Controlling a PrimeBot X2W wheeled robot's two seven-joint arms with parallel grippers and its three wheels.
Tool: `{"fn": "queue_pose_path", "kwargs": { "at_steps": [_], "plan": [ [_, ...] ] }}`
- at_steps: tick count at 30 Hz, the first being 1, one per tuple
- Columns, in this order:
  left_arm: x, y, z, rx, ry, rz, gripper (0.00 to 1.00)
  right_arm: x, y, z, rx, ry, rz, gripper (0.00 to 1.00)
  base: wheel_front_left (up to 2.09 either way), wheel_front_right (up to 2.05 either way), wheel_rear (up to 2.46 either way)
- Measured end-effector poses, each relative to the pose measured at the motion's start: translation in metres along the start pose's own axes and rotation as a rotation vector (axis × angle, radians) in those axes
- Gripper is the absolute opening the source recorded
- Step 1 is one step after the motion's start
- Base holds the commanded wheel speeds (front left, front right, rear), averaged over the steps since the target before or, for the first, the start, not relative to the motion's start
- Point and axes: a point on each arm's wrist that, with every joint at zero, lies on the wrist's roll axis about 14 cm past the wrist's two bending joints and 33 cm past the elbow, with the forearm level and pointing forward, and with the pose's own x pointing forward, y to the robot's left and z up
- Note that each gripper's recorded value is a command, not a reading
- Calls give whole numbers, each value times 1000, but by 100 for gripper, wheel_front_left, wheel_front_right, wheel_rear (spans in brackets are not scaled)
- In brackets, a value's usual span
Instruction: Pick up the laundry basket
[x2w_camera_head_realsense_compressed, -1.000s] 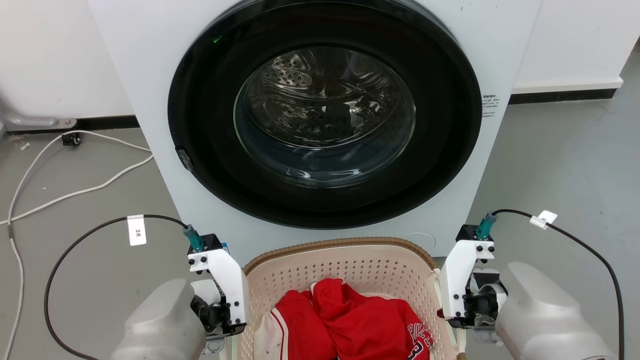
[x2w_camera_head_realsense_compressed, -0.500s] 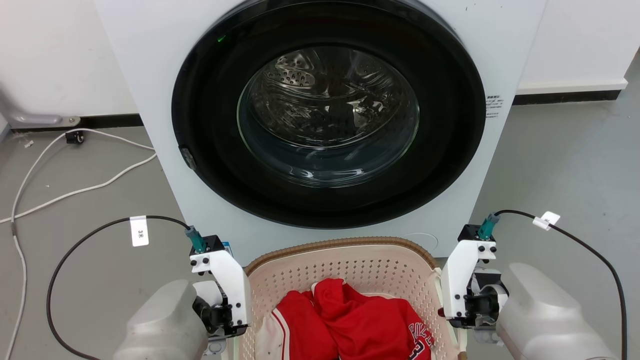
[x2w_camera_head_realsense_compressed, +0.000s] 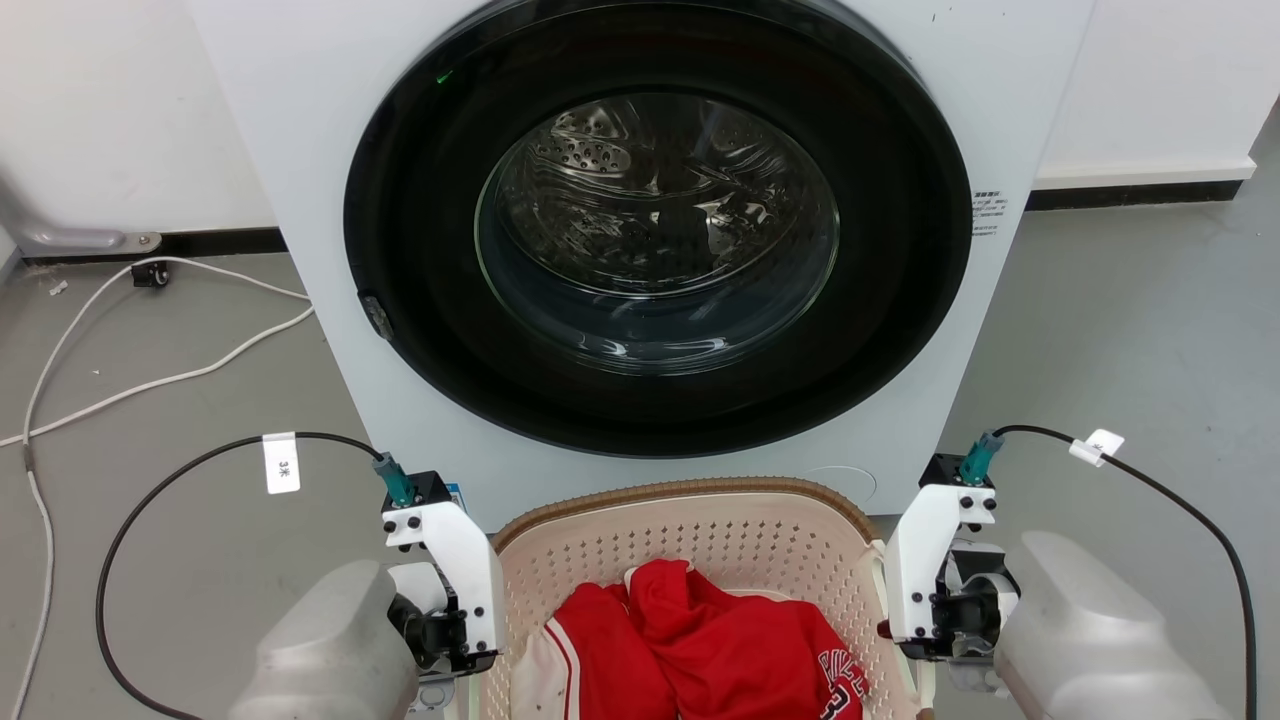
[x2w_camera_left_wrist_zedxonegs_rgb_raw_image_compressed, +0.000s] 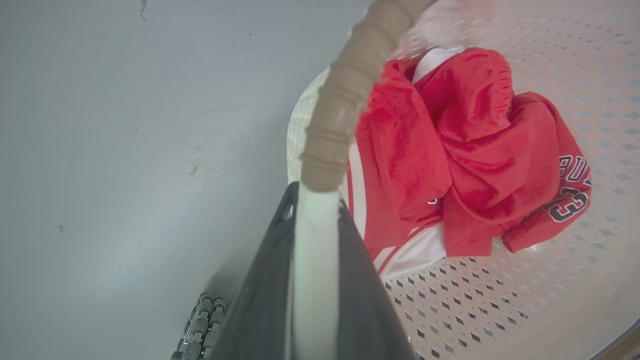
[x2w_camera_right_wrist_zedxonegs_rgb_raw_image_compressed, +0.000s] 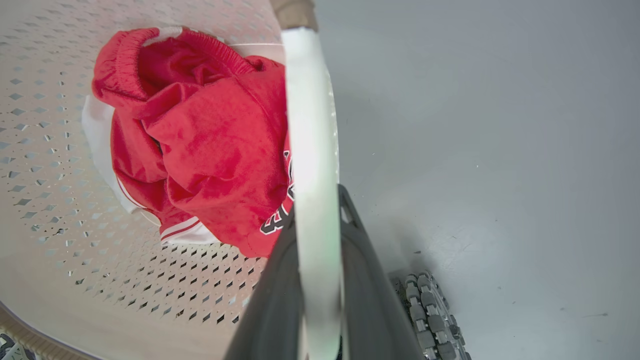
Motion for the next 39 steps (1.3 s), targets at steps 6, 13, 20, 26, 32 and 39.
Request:
{"fn": "queue_pose_path", "kwargs": {
  "at_steps": [6,13,20,26,32,39],
  "plan": [
    [0,0,0,-1,1,0,0,1,0,-1,3,5,-1,0,0,0,0],
    [0,1,-2,-2,3,2,0,2,1,-4,9,14,5,0,0,0,0],
    [0,2,-4,-6,4,2,0,3,2,-5,12,16,11,0,0,0,0],
    [0,2,-4,-6,4,4,0,4,2,-9,18,24,14,0,0,0,0],
    [0,2,-4,-6,3,2,0,4,2,-9,20,24,13,0,0,0,0],
    [0,1,-4,-7,1,0,0,4,1,-10,23,24,14,0,0,0,0]
  ]
}}
